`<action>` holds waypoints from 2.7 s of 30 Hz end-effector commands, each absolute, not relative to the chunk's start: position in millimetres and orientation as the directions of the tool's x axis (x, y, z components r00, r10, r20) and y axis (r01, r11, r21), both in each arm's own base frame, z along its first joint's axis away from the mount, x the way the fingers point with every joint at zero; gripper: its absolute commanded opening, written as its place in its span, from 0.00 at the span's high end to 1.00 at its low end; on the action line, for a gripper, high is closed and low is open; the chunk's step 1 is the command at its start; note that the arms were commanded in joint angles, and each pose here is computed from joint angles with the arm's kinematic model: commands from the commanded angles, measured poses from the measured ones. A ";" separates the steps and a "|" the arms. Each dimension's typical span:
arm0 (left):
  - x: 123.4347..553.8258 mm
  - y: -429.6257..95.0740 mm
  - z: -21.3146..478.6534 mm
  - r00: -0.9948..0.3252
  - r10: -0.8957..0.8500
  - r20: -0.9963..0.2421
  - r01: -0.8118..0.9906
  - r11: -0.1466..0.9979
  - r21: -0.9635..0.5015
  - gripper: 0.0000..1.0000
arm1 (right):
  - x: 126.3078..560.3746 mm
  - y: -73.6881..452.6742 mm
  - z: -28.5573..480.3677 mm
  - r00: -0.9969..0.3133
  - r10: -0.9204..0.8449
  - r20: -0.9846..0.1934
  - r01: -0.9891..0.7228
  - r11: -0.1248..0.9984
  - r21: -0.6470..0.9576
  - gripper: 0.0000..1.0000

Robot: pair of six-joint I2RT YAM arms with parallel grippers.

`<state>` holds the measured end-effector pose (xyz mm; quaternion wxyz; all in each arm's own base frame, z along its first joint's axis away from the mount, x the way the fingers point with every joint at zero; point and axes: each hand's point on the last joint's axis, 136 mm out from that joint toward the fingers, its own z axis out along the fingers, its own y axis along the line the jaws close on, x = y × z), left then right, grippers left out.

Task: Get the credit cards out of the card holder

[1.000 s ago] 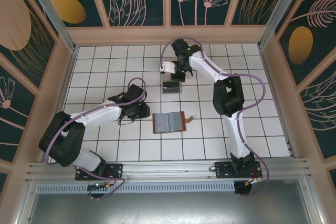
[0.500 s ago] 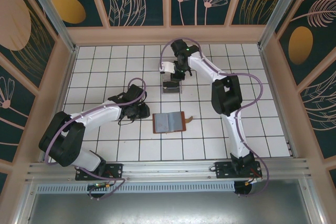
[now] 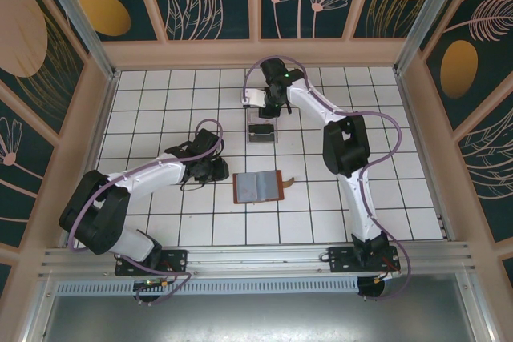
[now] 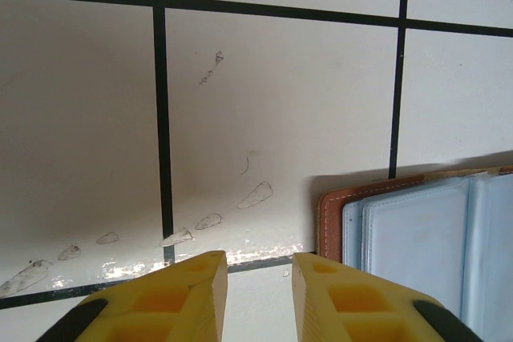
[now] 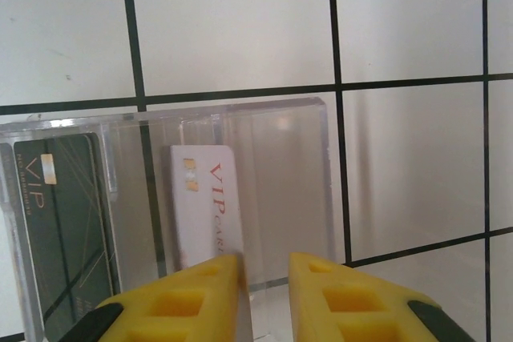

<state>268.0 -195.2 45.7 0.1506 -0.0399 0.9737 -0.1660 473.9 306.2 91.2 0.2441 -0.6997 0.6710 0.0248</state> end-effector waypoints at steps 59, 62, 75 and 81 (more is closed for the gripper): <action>274.4 -216.0 33.1 -0.974 -0.052 -0.221 0.033 0.932 -0.362 0.79 | 266.2 299.4 141.5 -0.889 -0.006 -0.458 -0.259 0.831 0.493 0.84; 273.9 -209.9 32.8 -0.971 -0.059 -0.232 0.025 0.939 -0.343 0.79 | 247.4 315.7 126.3 -0.935 -0.001 -0.355 -0.219 0.788 0.576 0.84; 268.5 -179.2 34.0 -0.960 -0.097 -0.262 -0.017 0.957 -0.290 0.78 | 213.4 375.2 71.0 -0.980 -0.121 -0.157 -0.193 0.765 0.615 0.78; 263.8 -163.7 33.6 -0.956 -0.111 -0.270 -0.037 0.963 -0.266 0.78 | 210.8 385.6 54.4 -0.978 -0.161 -0.131 -0.207 0.792 0.575 0.78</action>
